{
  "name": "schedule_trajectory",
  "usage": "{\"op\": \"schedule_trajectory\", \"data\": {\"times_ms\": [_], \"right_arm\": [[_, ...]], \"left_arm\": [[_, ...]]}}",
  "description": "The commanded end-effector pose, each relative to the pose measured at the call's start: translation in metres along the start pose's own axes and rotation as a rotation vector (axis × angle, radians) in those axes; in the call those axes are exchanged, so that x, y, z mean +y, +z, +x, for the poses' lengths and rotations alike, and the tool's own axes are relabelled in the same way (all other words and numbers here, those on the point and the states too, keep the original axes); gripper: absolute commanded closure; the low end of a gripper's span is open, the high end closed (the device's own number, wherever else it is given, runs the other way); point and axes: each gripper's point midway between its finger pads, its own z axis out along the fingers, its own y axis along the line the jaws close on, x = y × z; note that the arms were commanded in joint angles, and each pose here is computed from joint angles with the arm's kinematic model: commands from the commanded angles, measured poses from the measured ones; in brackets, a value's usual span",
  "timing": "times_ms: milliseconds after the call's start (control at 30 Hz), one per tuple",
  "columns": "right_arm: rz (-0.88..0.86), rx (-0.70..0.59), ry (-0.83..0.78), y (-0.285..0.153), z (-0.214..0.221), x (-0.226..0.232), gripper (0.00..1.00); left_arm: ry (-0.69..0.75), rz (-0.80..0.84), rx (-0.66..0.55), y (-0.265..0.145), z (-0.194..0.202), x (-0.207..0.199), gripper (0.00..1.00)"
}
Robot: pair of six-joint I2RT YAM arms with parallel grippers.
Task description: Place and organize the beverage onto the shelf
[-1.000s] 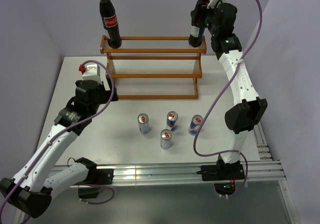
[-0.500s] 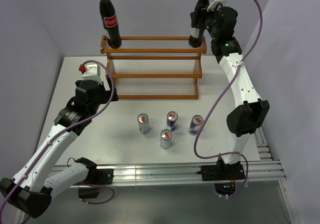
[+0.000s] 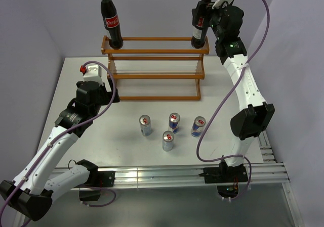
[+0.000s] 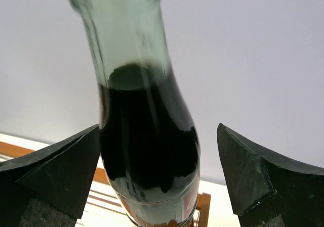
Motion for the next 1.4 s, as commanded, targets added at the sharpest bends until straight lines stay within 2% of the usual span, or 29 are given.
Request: {"op": "schedule_trajectory", "data": {"times_ms": [0, 467, 633, 800, 1000, 1067, 1100, 1167, 1200, 1367], "right_arm": [[0.009, -0.172, -0.012, -0.02, -0.074, -0.001, 0.0], [0.007, -0.175, -0.009, -0.057, -0.089, 0.003, 0.0], [-0.037, -0.12, 0.001, -0.072, -0.083, 0.013, 0.0], [-0.006, -0.052, 0.088, -0.104, -0.08, 0.013, 0.0], [-0.158, 0.183, 0.279, -0.168, -0.02, 0.054, 0.0], [-0.186, 0.185, 0.317, -0.197, -0.017, 0.064, 0.0], [-0.172, 0.259, 0.326, -0.205, 0.012, 0.065, 0.0], [-0.162, 0.29, 0.308, -0.228, 0.022, 0.071, 0.0], [-0.106, 0.367, 0.301, -0.238, 0.049, 0.065, 0.0], [0.021, 0.52, 0.25, -0.292, 0.102, 0.066, 0.0]], "left_arm": [[-0.003, 0.015, -0.038, -0.002, -0.011, -0.002, 0.0], [-0.007, -0.003, -0.048, -0.004, -0.013, 0.002, 0.01], [-0.006, -0.022, -0.049, -0.004, -0.013, 0.005, 0.0], [-0.015, -0.041, -0.069, -0.007, -0.017, 0.01, 0.0], [-0.024, -0.058, -0.072, -0.006, -0.017, 0.013, 0.01], [-0.032, -0.068, -0.083, -0.006, -0.019, 0.015, 0.0], [-0.038, -0.075, -0.086, -0.006, -0.019, 0.016, 0.01], [-0.045, -0.081, -0.093, -0.007, -0.021, 0.017, 0.01], [-0.049, -0.087, -0.092, -0.006, -0.02, 0.018, 0.0], [-0.06, -0.114, -0.089, -0.004, -0.021, 0.021, 0.0]]}}
